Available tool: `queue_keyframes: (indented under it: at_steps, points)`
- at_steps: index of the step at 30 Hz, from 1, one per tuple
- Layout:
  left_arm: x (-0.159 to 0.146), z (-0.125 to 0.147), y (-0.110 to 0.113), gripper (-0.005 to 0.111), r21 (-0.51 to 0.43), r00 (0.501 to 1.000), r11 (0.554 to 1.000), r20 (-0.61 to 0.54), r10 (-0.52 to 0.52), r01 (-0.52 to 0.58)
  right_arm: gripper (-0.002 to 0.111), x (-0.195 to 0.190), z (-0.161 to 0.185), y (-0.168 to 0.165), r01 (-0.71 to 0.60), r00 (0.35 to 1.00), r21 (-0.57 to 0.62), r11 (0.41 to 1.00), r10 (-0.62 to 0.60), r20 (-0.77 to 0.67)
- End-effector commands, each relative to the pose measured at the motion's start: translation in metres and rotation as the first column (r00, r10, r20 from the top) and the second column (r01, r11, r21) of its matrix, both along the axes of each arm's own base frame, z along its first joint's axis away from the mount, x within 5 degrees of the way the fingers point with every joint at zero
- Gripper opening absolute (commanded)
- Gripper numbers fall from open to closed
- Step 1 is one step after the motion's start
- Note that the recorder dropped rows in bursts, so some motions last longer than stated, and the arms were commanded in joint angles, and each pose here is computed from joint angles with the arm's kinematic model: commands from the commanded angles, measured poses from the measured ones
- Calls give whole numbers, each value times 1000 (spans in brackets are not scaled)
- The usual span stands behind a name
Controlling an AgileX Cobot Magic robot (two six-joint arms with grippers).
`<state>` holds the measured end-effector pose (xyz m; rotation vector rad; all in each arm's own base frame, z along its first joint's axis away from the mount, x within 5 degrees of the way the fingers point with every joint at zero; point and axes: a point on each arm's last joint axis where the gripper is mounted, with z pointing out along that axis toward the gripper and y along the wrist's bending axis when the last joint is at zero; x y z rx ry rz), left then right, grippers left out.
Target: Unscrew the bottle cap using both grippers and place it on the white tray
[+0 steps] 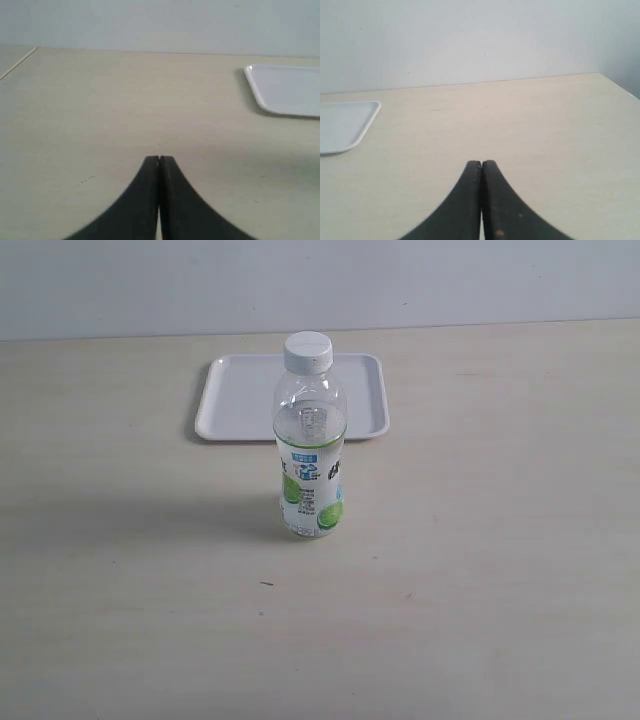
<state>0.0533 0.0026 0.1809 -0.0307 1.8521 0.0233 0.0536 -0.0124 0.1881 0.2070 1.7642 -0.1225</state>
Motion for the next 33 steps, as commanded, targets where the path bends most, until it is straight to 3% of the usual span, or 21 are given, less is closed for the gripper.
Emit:
queue_keyframes:
  at_steps: [1, 11, 15, 17, 18, 19, 21, 23, 24, 27, 28, 29, 30, 31, 32, 33]
  points:
    - [0, 0, 0, 2, -11, 1000, 1000, 13, 5, -4, 0, 0, 0, 0, 0, 1000, -3, 1000, 0, 11]
    - [0, 0, 0, 2, -1, 1000, 1000, 13, 4, -4, 0, 2, -1, 5, -89, 996, 2, 996, 89, -4]
    - [1, 3, 3, 2, 214, 999, 977, 36, -21, 13, 0, 2, -1, 5, -89, 996, 2, 996, 89, -4]
    - [2, 14, 2, 2, 226, 988, 974, 149, -43, 8, 0, 2, -1, 5, -89, 996, 2, 996, 89, -4]
    - [3, 29, -2, 2, 110, 944, 994, 325, -47, 12, 0, 2, -1, 5, -89, 996, 2, 996, 89, -4]
    - [2, 39, -3, 2, -34, 905, 999, 426, -16, 34, 0, 2, -1, 5, -89, 996, 2, 996, 89, -4]
    - [-1, 53, -3, 2, -188, 826, 977, 563, 24, 100, 0, 2, -1, 5, -89, 996, 2, 996, 89, -4]
    - [-7, 65, -4, 2, -269, 734, 945, 677, 46, 189, 0, 2, -1, 5, -89, 996, 2, 996, 89, -4]
    - [-10, 71, -5, 2, -272, 688, 937, 724, 47, 221, 0, 2, -1, 5, -89, 996, 2, 996, 89, -4]
    - [-26, 91, -7, 2, -200, 456, 924, 889, 31, 327, 0, 2, -1, 5, -89, 996, 2, 996, 89, -4]
    - [-30, 94, -8, 2, -190, 408, 916, 912, 33, 352, 0, 2, -1, 5, -89, 996, 2, 996, 89, -4]
    - [-40, 107, -8, 2, -178, 293, 886, 955, 50, 429, 0, 2, -1, 5, -89, 996, 2, 996, 89, -4]
    - [-47, 117, -9, 2, -158, 239, 869, 970, 47, 469, 0, 2, -1, 5, -89, 996, 2, 996, 89, -4]
    - [-52, 135, -13, 2, -104, 200, 866, 980, 5, 488, 0, 2, -1, 5, -89, 996, 2, 996, 89, -4]
    - [-51, 144, -15, 2, -76, 211, 876, 977, -30, 477, 0, 2, -1, 5, -89, 996, 2, 996, 89, -4]
    - [-41, 160, -19, 2, -61, 282, 889, 956, -78, 454, 0, 2, -1, 5, -89, 996, 2, 996, 89, -4]
